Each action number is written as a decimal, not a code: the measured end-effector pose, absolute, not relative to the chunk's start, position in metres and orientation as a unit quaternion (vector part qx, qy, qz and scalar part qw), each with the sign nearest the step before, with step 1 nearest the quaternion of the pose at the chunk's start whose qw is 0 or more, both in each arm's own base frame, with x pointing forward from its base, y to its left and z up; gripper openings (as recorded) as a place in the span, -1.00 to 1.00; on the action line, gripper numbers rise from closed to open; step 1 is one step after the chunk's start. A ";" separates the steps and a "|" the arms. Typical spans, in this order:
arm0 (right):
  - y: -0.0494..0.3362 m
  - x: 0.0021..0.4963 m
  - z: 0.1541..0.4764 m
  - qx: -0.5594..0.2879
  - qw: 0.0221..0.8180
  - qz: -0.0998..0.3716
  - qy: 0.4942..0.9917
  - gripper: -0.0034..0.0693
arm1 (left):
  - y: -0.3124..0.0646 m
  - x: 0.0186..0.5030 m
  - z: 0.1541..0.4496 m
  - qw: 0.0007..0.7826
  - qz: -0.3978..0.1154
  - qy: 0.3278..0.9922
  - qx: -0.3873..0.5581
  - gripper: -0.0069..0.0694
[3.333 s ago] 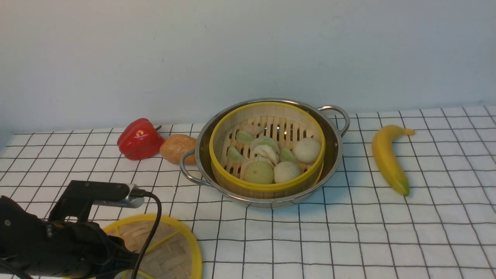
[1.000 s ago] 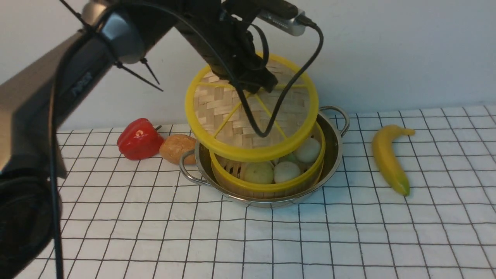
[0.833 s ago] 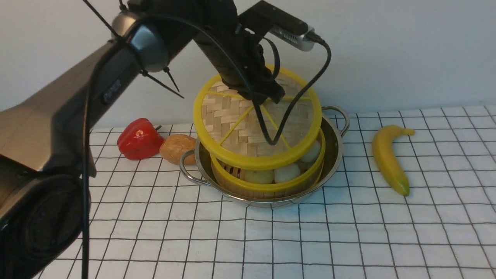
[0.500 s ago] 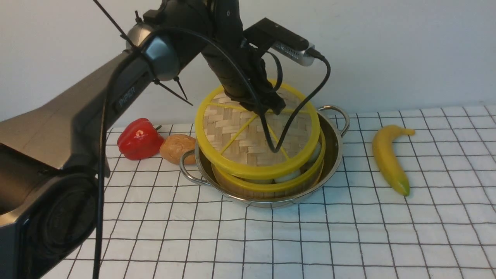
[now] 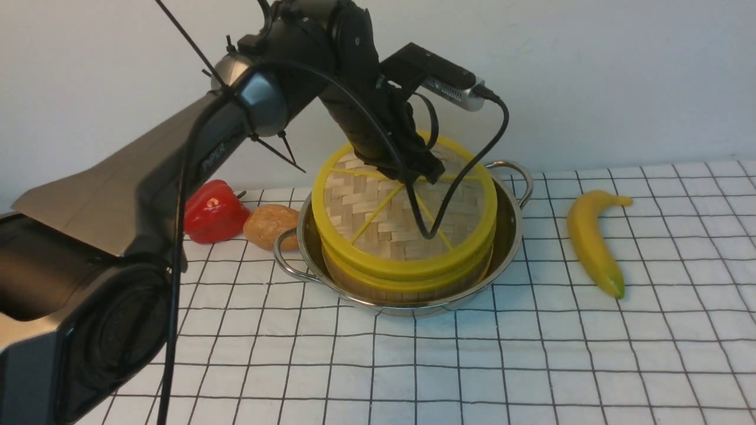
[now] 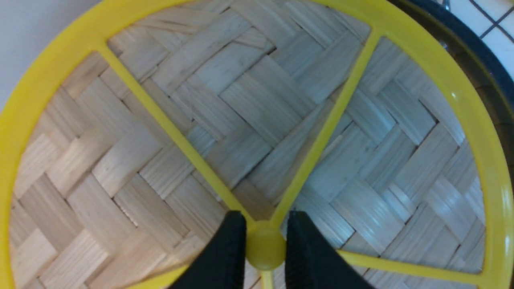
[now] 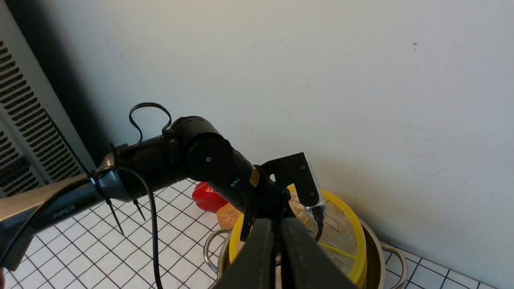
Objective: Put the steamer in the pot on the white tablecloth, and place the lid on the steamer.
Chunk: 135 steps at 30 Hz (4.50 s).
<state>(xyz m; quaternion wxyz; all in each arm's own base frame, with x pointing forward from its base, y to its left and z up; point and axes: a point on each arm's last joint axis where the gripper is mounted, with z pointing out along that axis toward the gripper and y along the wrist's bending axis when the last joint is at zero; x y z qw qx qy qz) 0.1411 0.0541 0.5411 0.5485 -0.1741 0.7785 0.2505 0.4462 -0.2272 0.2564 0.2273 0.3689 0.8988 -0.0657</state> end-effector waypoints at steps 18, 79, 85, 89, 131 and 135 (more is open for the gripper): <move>0.054 0.141 0.541 -0.170 0.547 0.253 0.779 -0.77 | -0.229 0.450 0.244 0.217 -0.061 0.901 0.371 -0.52; 0.054 0.141 0.541 -0.170 0.547 0.254 0.779 -0.66 | -0.195 0.410 0.354 0.287 0.012 0.875 0.390 -0.54; 0.054 0.141 0.541 -0.169 0.547 0.254 0.780 -0.64 | -0.182 0.383 0.404 0.336 0.015 0.857 0.391 -0.88; 0.054 0.141 0.541 -0.169 0.547 0.253 0.780 -0.63 | -0.171 0.358 0.435 0.367 0.007 0.846 0.387 -0.88; 0.031 0.099 0.331 -0.111 0.536 0.133 0.827 -0.55 | -0.049 0.094 0.290 0.623 -0.172 0.745 0.167 -0.84; 0.031 0.099 0.331 -0.109 0.537 0.134 0.825 -0.52 | -0.049 0.094 0.292 0.630 -0.173 0.739 0.164 -0.84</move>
